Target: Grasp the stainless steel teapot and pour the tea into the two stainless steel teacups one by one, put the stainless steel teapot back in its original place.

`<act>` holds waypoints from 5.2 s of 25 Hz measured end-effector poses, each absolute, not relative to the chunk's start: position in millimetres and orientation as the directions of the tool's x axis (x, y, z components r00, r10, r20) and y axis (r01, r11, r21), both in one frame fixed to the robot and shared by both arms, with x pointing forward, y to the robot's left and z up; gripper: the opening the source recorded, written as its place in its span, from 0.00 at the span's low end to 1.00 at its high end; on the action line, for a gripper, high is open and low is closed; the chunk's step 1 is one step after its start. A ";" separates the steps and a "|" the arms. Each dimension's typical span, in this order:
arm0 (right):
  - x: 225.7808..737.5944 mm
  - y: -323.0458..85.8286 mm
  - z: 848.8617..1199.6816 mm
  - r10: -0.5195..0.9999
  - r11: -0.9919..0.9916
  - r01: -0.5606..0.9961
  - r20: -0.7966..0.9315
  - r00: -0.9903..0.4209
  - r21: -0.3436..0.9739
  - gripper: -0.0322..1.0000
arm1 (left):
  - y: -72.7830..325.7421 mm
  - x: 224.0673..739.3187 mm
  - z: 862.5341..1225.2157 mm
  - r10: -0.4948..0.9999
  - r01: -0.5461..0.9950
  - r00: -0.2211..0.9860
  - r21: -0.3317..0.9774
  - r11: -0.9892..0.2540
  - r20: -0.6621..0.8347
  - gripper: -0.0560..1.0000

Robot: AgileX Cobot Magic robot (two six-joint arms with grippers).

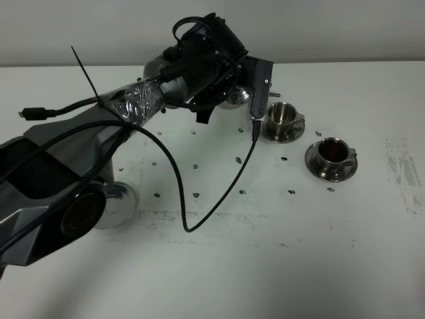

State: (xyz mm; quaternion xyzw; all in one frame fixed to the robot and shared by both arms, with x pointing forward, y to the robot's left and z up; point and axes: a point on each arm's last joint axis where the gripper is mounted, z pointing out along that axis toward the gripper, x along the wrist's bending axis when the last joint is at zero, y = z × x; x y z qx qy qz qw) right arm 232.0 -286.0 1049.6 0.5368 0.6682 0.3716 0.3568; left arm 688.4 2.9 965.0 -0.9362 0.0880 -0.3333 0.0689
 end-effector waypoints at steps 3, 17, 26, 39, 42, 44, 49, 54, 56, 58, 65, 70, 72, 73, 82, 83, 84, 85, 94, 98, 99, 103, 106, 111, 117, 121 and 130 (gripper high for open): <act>232.0 -286.0 1049.6 0.983 0.148 0.452 -0.078 -0.169 0.880 0.44 | -2.5 686.7 957.3 -0.223 -0.120 0.758 -0.206 -0.971 0.613 0.23; 232.0 -286.0 1049.6 0.983 0.148 0.452 -0.078 -0.169 0.880 0.44 | -17.7 680.2 945.7 -0.278 -0.114 0.715 -0.285 -0.952 0.641 0.23; 232.0 -286.0 1049.6 0.983 0.148 0.452 -0.078 -0.169 0.880 0.44 | -25.4 677.1 944.0 -0.316 -0.114 0.676 -0.329 -0.937 0.665 0.23; 232.0 -286.0 1049.6 0.983 0.148 0.452 -0.078 -0.169 0.880 0.44 | -25.6 678.6 948.4 -0.360 -0.109 0.635 -0.381 -0.918 0.684 0.23; 232.0 -286.0 1049.6 0.983 0.148 0.452 -0.078 -0.169 0.880 0.44 | -28.1 676.8 948.4 -0.363 -0.115 0.632 -0.381 -0.917 0.684 0.23; 232.0 -286.0 1049.6 0.983 0.148 0.452 -0.078 -0.169 0.880 0.44 | -28.3 676.9 948.5 -0.365 -0.117 0.631 -0.381 -0.917 0.684 0.23; 232.0 -286.0 1049.6 0.983 0.148 0.452 -0.078 -0.169 0.880 0.44 | -27.7 677.8 949.8 -0.379 -0.116 0.619 -0.398 -0.910 0.687 0.23; 232.0 -286.0 1049.6 0.983 0.148 0.452 -0.078 -0.169 0.880 0.44 | -27.2 678.7 951.1 -0.393 -0.114 0.607 -0.414 -0.903 0.691 0.23; 232.0 -286.0 1049.6 0.983 0.148 0.452 -0.078 -0.169 0.880 0.44 | -27.3 678.8 951.3 -0.403 -0.120 0.604 -0.421 -0.899 0.688 0.23; 232.0 -286.0 1049.6 0.983 0.148 0.452 -0.078 -0.169 0.880 0.44 | -27.2 679.0 951.5 -0.414 -0.126 0.600 -0.430 -0.894 0.684 0.23; 232.0 -286.0 1049.6 0.983 0.148 0.452 -0.078 -0.169 0.880 0.44 | -27.7 679.2 951.7 -0.450 -0.152 0.591 -0.455 -0.877 0.670 0.23; 232.0 -286.0 1049.6 0.983 0.148 0.452 -0.078 -0.169 0.880 0.44 | -28.3 679.5 951.9 -0.481 -0.176 0.580 -0.476 -0.862 0.657 0.23; 232.0 -286.0 1049.6 0.983 0.148 0.452 -0.078 -0.169 0.880 0.44 | -28.5 679.7 952.2 -0.488 -0.180 0.575 -0.481 -0.858 0.656 0.23; 232.0 -286.0 1049.6 0.983 0.148 0.452 -0.078 -0.169 0.880 0.44 | -28.5 679.8 952.3 -0.491 -0.182 0.573 -0.483 -0.856 0.656 0.23; 232.0 -286.0 1049.6 0.983 0.147 0.452 -0.078 -0.169 0.880 0.44 | -29.2 681.1 953.9 -0.513 -0.189 0.550 -0.500 -0.845 0.659 0.23; 232.0 -286.0 1049.6 0.983 0.147 0.452 -0.078 -0.169 0.880 0.44 | -29.3 681.2 954.1 -0.516 -0.190 0.548 -0.502 -0.843 0.659 0.23; 232.0 -286.0 1049.6 0.983 0.147 0.452 -0.078 -0.169 0.880 0.44 | -29.3 681.2 954.2 -0.519 -0.192 0.547 -0.505 -0.841 0.657 0.23; 232.0 -286.0 1049.6 0.983 0.147 0.452 -0.078 -0.169 0.880 0.44 | -29.3 681.3 954.2 -0.523 -0.194 0.545 -0.509 -0.839 0.655 0.23; 232.0 -286.0 1049.6 0.983 0.147 0.452 -0.078 -0.169 0.880 0.44 | -29.8 681.5 954.5 -0.535 -0.204 0.538 -0.515 -0.833 0.652 0.23; 232.0 -286.0 1049.6 0.983 0.147 0.452 -0.078 -0.169 0.880 0.44 | -29.9 681.6 954.6 -0.546 -0.210 0.533 -0.524 -0.825 0.646 0.23; 232.0 -286.0 1049.6 0.983 0.147 0.452 -0.078 -0.169 0.880 0.44 | -29.9 681.7 954.6 -0.548 -0.212 0.532 -0.525 -0.824 0.645 0.23; 232.0 -286.0 1049.6 0.983 0.147 0.452 -0.078 -0.169 0.880 0.44 | -29.9 681.7 954.7 -0.551 -0.213 0.531 -0.528 -0.822 0.644 0.23; 232.0 -286.0 1049.6 0.983 0.147 0.452 -0.078 -0.169 0.880 0.44 | -29.9 681.7 954.7 -0.551 -0.213 0.530 -0.528 -0.822 0.644 0.23; 232.0 -286.0 1049.6 0.983 0.147 0.452 -0.078 -0.169 0.880 0.44 | -30.0 681.7 954.7 -0.551 -0.214 0.530 -0.527 -0.823 0.645 0.23; 232.0 -286.0 1049.6 0.983 0.147 0.452 -0.078 -0.169 0.880 0.44 | -30.6 680.8 953.2 -0.536 -0.218 0.544 -0.508 -0.833 0.645 0.23; 232.0 -286.0 1049.6 0.982 0.148 0.452 -0.079 -0.169 0.880 0.44 | -31.3 678.9 950.3 -0.509 -0.224 0.572 -0.474 -0.852 0.643 0.23; 232.0 -286.0 1049.6 0.982 0.148 0.452 -0.079 -0.169 0.880 0.44 | -21.1 679.4 953.3 -0.385 -0.199 0.672 -0.346 -0.917 0.633 0.23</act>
